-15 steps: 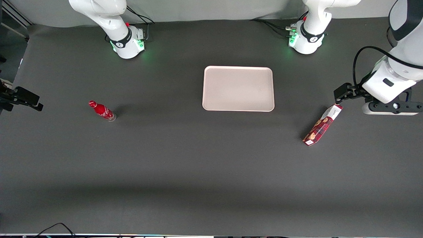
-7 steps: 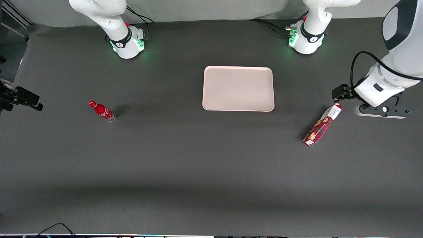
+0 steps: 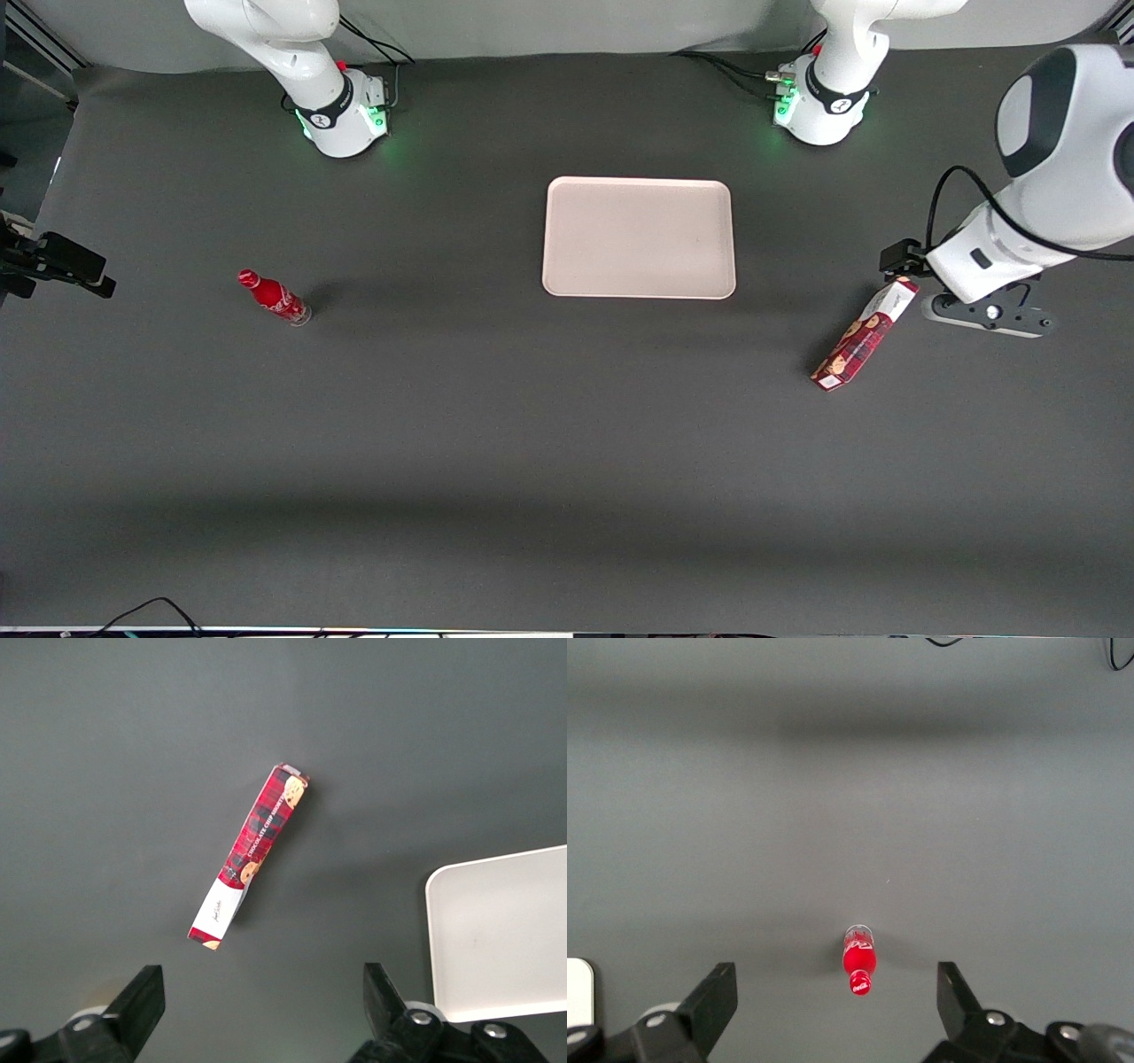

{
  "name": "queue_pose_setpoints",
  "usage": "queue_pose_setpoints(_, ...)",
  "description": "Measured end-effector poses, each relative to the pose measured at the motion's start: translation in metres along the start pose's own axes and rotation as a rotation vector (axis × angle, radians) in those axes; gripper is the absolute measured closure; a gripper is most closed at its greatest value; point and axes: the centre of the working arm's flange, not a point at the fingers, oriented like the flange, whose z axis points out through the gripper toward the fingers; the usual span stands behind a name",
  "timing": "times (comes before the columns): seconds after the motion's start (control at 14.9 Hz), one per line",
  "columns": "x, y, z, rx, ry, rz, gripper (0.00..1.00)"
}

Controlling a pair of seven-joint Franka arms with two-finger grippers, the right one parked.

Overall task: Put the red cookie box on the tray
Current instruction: 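Lower the open left gripper over the end of the cookie box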

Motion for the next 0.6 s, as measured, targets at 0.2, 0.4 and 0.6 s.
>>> queue_pose_setpoints(0.2,0.000,0.000,0.027,0.007,-0.009,0.035,0.00)
queue_pose_setpoints(0.4,-0.002,-0.003,0.057,0.025,-0.007,0.101,0.00)
queue_pose_setpoints(0.6,-0.007,-0.011,0.102,0.026,0.021,0.179,0.00)
